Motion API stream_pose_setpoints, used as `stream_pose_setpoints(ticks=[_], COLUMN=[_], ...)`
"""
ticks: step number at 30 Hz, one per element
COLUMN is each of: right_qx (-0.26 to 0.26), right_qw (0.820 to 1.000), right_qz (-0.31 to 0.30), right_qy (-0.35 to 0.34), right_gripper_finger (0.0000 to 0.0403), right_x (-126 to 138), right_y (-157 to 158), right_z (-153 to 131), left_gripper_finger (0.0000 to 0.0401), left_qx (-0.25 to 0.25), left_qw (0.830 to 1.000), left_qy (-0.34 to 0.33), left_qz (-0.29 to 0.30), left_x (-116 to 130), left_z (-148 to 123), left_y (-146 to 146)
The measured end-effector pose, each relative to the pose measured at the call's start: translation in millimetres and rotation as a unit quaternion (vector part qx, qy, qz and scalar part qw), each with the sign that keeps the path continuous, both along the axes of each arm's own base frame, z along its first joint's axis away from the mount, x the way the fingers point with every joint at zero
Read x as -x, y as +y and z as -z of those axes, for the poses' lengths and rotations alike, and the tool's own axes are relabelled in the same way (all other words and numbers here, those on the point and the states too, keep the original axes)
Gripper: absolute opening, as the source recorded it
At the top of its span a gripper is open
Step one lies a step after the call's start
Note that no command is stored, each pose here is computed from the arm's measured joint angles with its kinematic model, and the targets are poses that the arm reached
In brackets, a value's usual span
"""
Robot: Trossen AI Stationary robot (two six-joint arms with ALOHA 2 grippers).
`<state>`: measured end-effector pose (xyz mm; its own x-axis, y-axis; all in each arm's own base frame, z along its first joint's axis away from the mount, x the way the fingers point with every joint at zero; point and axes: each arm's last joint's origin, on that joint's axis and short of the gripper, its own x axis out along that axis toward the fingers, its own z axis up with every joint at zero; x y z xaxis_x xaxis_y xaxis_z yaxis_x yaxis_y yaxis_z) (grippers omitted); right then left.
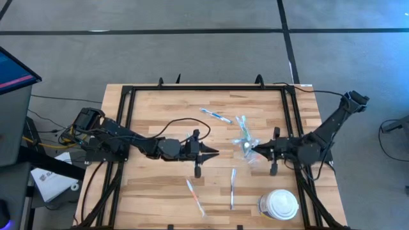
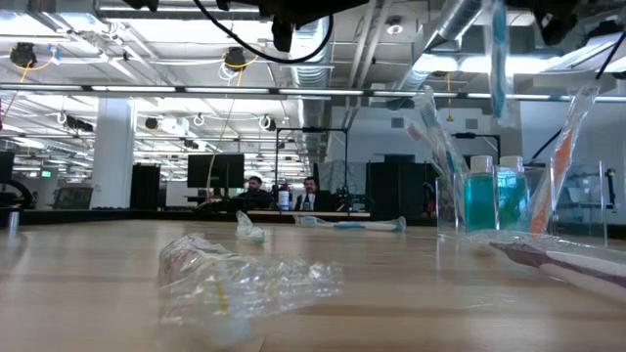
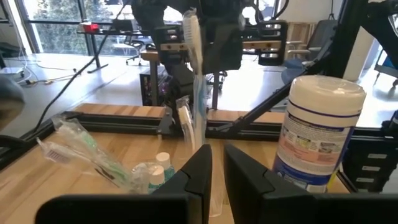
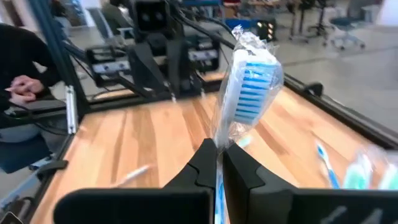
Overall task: Pick & Place toothbrushing station
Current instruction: Put the bottom blue toothbrush into the transparent organizer
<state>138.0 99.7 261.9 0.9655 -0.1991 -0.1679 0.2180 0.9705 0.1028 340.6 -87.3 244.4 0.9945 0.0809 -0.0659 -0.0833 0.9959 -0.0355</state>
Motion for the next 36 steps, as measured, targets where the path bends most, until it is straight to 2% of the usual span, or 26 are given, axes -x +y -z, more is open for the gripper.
stream_pose_setpoints(ticks=[10,14,36], right_qx=[0.006,-0.014,-0.01], right_qw=[1.0,0.999,0.995], right_qz=[0.026,0.043,0.085], right_qy=[0.005,0.021,0.046], right_gripper_finger=[0.0,0.0,0.0], right_x=[15.5,20.3,11.4], right_y=[9.0,7.1,18.6], right_z=[7.3,16.3,42.0], left_gripper_finger=[0.0035,0.0035,0.0034], left_qx=[-0.001,-0.001,-0.001], left_qw=[1.0,1.0,1.0], left_qy=[0.002,0.003,0.003], left_qz=[0.002,0.002,0.001], left_x=[0.3,0.3,0.3], left_z=[0.6,0.7,0.9], left_y=[-1.4,-1.4,-1.3])
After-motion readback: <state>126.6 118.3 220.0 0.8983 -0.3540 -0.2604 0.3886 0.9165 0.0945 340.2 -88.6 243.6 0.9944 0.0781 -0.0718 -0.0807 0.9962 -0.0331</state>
